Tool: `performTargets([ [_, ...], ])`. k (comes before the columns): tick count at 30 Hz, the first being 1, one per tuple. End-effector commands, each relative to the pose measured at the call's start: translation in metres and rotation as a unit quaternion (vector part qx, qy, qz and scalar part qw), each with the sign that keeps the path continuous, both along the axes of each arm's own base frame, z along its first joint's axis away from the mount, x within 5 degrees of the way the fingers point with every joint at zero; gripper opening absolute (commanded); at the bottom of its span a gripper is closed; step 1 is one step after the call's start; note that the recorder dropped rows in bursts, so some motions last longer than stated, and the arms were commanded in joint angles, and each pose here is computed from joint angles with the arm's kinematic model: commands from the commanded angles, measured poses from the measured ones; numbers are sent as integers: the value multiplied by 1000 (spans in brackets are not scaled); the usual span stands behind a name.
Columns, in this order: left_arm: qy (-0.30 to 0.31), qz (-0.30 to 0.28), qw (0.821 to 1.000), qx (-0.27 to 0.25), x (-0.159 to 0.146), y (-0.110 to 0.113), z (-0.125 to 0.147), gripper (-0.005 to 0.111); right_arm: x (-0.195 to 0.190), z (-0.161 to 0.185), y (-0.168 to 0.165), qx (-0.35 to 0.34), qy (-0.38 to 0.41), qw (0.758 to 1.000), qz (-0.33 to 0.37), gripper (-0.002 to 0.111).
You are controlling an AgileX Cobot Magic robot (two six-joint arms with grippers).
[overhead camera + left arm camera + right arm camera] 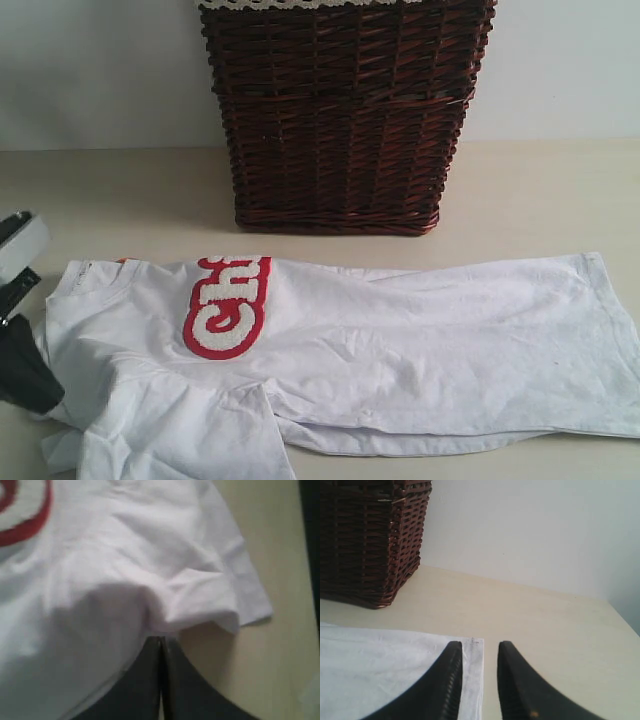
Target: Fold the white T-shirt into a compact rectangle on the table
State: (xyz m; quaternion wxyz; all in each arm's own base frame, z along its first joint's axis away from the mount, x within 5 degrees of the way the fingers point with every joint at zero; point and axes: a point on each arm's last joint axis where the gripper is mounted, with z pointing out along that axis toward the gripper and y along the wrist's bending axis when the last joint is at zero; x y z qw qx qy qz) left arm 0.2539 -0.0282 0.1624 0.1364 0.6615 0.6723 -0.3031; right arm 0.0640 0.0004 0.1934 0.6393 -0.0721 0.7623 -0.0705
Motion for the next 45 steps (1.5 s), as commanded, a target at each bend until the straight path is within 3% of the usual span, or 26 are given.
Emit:
performTargets([
  [1, -78, -19, 997, 4, -30, -9, 18, 0, 0, 0, -1, 1, -3, 1000, -4, 25],
  [3, -106, 42, 994, -5, -36, -17, 24, 0, 0, 0, -1, 1, -3, 1000, -4, 25],
  [6, -87, 223, 971, 0, -39, -21, 24, 0, 0, 0, -1, 1, -3, 1000, -4, 25],
  [7, -85, 236, 968, 5, -44, -22, 21, 0, 0, 0, -1, 1, -3, 1000, -4, 25],
  [9, -99, 208, 973, 12, -56, -24, 15, 0, 0, 0, -1, 1, -3, 1000, -4, 25],
  [12, -149, 95, 984, 16, -83, -24, 5, 0, 0, 0, -1, 1, -3, 1000, -4, 25],
  [19, -176, 12, 984, 22, -130, -24, 15, 0, 0, 0, -1, 1, -3, 1000, -4, 25],
  [24, -174, -3, 985, -7, -146, -28, 23, 6, 0, 0, -1, 1, -3, 1000, -4, 25],
  [29, -125, -7, 992, -12, -164, -28, 5, 41, 0, 0, -1, 1, -3, 1000, -4, 25],
  [31, -124, -1, 992, -5, -166, -27, 0, 49, 0, 0, -1, 1, -3, 1000, -4, 25],
  [34, -139, 12, 990, 9, -164, -25, -3, 47, 0, 0, -1, 1, -3, 1000, -4, 25],
  [39, -177, 32, 983, 42, -155, -20, -6, 35, 0, 0, -1, 1, -3, 1000, -4, 25],
  [43, -164, 24, 984, 60, -150, -21, -15, 36, 0, 0, -1, 1, -3, 1000, -4, 25],
  [45, -164, 51, 982, 77, -141, -22, -22, 36, 0, 0, -1, 1, -3, 1000, -4, 25],
])
